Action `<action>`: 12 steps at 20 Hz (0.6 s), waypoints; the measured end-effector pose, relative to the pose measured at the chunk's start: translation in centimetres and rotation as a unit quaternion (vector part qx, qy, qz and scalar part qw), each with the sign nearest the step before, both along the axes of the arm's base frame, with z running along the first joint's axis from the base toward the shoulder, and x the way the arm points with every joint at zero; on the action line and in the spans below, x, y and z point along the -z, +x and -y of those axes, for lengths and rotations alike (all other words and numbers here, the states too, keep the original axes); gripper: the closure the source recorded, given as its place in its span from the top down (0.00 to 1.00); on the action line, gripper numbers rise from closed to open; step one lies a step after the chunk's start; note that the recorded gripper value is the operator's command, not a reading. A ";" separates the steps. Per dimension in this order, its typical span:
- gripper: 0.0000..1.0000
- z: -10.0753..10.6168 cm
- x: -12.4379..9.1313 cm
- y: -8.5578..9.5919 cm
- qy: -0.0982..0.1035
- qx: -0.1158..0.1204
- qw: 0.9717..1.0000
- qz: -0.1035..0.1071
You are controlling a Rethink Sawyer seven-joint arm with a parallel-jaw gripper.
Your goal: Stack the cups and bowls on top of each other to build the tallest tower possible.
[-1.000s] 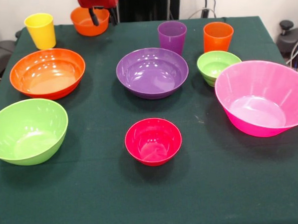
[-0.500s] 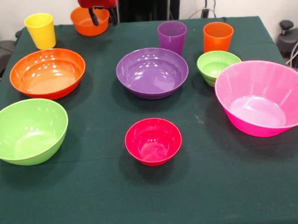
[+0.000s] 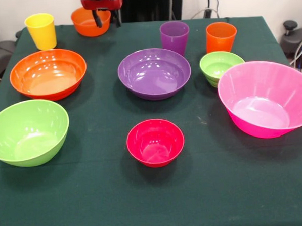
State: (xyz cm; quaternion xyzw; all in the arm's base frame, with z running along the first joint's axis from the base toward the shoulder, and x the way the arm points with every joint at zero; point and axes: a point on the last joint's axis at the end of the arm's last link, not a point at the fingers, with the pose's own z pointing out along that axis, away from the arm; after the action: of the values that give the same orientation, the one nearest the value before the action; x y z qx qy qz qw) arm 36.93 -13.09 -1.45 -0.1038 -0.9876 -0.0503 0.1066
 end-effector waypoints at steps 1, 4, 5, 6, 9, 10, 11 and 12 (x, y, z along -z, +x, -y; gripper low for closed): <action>1.00 0.0 0.0 0.3 -0.002 -0.003 1.000 0.000; 1.00 0.2 0.2 1.2 -0.007 -0.007 1.000 0.005; 1.00 0.3 0.2 1.4 -0.008 -0.007 1.000 0.006; 1.00 0.4 0.2 1.6 -0.009 -0.007 1.000 0.008; 1.00 0.7 0.4 2.3 -0.011 -0.007 1.000 0.014; 1.00 0.9 0.5 2.8 -0.013 -0.006 1.000 0.018; 1.00 1.0 0.6 2.9 -0.014 -0.006 1.000 0.019; 1.00 1.1 0.6 3.1 -0.015 -0.006 1.000 0.020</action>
State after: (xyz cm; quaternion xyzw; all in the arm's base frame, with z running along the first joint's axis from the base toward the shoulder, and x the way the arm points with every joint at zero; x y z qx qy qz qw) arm 39.99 -14.17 -2.02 -0.0988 -0.9908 -0.0374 0.0852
